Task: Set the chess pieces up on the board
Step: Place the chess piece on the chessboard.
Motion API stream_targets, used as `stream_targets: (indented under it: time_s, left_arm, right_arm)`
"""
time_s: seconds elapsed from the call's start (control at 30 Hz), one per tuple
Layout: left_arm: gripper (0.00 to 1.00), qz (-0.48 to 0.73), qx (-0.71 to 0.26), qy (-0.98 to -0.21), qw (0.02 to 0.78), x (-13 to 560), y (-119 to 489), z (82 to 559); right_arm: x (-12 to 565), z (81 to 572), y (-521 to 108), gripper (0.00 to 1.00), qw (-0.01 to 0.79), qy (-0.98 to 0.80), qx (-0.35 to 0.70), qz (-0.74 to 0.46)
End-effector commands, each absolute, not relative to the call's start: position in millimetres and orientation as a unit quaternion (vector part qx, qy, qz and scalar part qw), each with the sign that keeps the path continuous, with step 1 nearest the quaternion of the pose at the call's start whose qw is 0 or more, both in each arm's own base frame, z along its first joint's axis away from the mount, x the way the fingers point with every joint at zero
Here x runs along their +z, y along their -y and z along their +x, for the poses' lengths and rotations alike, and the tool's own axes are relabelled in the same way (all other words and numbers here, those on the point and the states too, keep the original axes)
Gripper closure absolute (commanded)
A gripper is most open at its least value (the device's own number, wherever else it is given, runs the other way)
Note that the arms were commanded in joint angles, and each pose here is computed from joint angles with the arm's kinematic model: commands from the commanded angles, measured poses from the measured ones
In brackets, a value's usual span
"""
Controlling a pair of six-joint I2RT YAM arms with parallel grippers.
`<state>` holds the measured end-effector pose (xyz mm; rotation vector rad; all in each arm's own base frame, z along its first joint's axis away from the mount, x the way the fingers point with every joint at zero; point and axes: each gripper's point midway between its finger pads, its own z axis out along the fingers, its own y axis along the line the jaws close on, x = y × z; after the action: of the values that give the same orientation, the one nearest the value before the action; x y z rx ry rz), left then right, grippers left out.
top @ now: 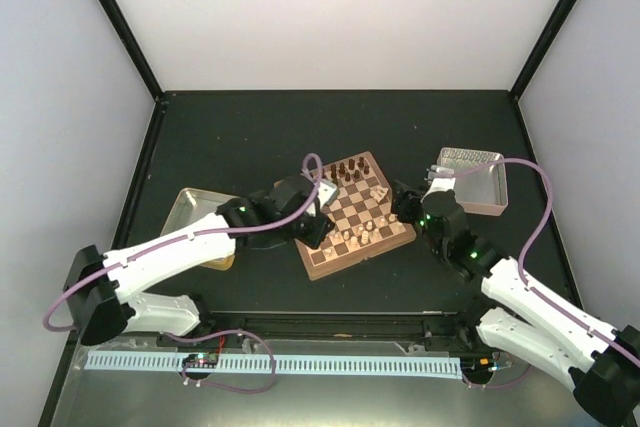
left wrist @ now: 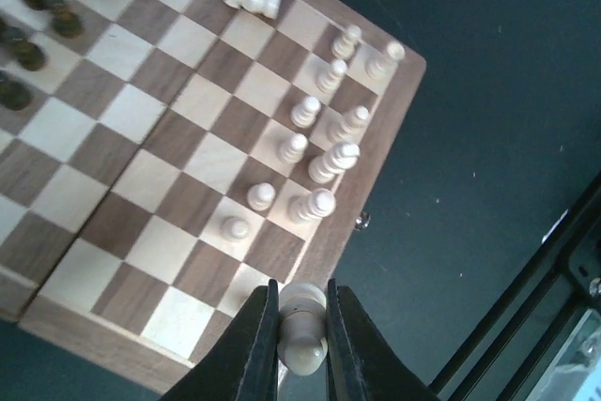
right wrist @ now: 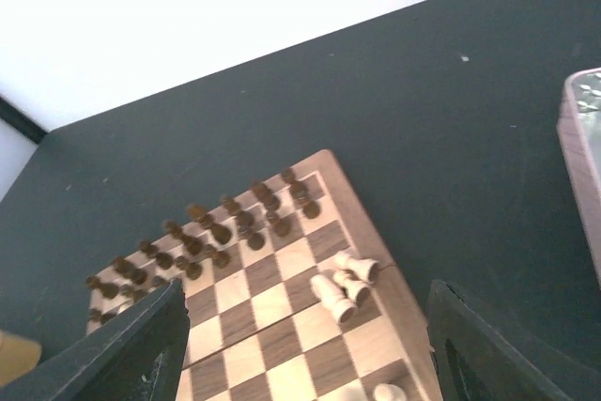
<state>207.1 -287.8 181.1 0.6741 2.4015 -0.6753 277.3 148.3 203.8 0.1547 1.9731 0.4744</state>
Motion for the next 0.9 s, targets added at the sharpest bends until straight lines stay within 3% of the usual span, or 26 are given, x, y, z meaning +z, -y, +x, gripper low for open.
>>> stream_targets:
  time_s: [0.0, 0.33, 0.87]
  left_arm:
    - [0.98, 0.305, -0.206, -0.887, 0.278, 167.9, 307.8, 200.3]
    - [0.97, 0.371, -0.152, -0.878, 0.263, 125.5, 334.3, 190.5]
    - [0.96, 0.375, -0.116, -0.880, 0.267, 84.2, 337.4, 202.6]
  right_arm:
    - [200.0, 281.4, -125.0, 0.29, 0.536, -0.817, 0.174, 0.122]
    - [194.5, 286.1, -125.7, 0.28, 0.527, -0.825, 0.167, 0.115]
    - [191.8, 287.0, -117.9, 0.27, 0.525, -0.827, 0.157, 0.123]
